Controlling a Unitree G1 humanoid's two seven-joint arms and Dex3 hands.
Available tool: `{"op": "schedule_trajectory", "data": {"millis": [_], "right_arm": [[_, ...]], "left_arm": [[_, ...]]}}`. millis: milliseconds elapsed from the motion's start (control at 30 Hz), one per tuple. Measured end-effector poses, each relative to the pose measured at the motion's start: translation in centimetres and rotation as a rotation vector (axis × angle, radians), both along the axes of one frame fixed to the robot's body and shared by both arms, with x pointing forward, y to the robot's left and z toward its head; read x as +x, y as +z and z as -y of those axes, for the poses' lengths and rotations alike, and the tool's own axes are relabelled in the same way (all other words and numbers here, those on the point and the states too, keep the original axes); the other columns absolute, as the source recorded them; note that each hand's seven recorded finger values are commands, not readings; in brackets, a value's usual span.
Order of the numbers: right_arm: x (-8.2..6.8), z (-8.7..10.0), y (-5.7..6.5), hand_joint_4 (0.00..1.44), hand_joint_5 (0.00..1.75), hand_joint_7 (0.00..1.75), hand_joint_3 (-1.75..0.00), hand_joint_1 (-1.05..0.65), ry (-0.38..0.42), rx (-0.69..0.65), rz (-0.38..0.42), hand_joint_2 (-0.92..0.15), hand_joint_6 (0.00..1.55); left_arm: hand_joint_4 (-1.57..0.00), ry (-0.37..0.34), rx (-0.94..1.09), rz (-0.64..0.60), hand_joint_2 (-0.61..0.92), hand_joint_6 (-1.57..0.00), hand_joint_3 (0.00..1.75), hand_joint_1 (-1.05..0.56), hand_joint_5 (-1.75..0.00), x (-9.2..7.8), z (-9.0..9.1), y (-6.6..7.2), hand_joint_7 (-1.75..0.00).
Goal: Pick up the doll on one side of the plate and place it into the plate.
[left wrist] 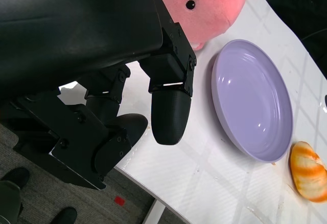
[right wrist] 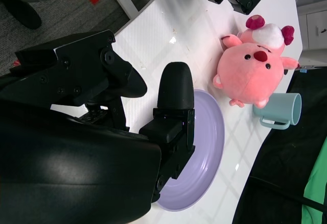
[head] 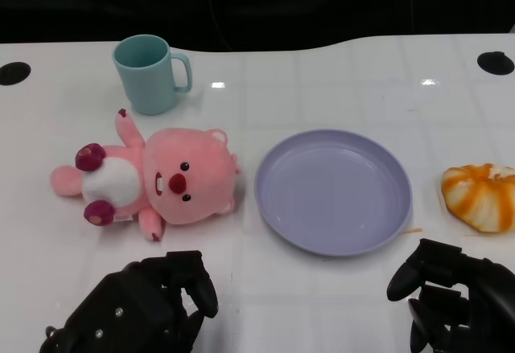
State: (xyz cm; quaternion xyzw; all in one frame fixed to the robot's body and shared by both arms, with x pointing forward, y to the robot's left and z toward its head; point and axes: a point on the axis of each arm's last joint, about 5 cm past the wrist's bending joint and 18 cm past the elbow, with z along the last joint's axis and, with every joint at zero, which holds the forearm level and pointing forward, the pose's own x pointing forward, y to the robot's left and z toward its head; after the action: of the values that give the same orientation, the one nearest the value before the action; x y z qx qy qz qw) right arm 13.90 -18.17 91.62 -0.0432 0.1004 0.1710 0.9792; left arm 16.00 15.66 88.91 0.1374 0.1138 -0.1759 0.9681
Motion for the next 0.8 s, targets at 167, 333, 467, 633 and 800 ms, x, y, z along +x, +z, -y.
{"op": "schedule_trajectory", "data": {"millis": [167, 333, 467, 633, 800], "right_arm": [[-0.02, 0.0, -0.01, 0.61, 1.75, 1.49, -0.97, -0.01, 0.0, -0.001, -0.001, -0.76, 0.49], [-0.03, 0.0, -0.01, 0.61, 1.75, 1.49, -0.97, -0.02, 0.0, 0.0, -0.001, -0.76, 0.49], [-0.03, 0.0, -0.01, 0.62, 1.75, 1.49, -0.97, -0.02, 0.0, -0.002, 0.0, -0.76, 0.5], [-0.02, -0.02, -0.01, 0.62, 1.75, 1.49, -0.97, -0.03, 0.003, -0.004, 0.0, -0.75, 0.5], [-0.01, -0.02, 0.03, 0.62, 1.75, 1.49, -0.98, -0.04, 0.005, -0.004, 0.009, -0.74, 0.5]], "left_arm": [[-0.8, -0.001, 0.001, 0.001, 0.51, -0.77, 1.26, -0.03, -1.75, 0.0, 0.0, 0.01, -1.61], [-0.79, 0.001, 0.0, 0.0, 0.51, -0.76, 1.25, -0.02, -1.75, 0.0, 0.02, 0.14, -1.6], [-0.78, 0.0, -0.001, 0.0, 0.5, -0.77, 1.25, -0.03, -1.75, 0.0, 0.01, 0.14, -1.6], [-0.78, -0.005, -0.001, 0.002, 0.5, -0.77, 1.26, -0.04, -1.75, 0.0, -0.01, 0.14, -1.6], [-0.78, -0.006, -0.001, 0.001, 0.5, -0.76, 1.26, -0.03, -1.75, 0.0, -0.01, 0.14, -1.6]]}}
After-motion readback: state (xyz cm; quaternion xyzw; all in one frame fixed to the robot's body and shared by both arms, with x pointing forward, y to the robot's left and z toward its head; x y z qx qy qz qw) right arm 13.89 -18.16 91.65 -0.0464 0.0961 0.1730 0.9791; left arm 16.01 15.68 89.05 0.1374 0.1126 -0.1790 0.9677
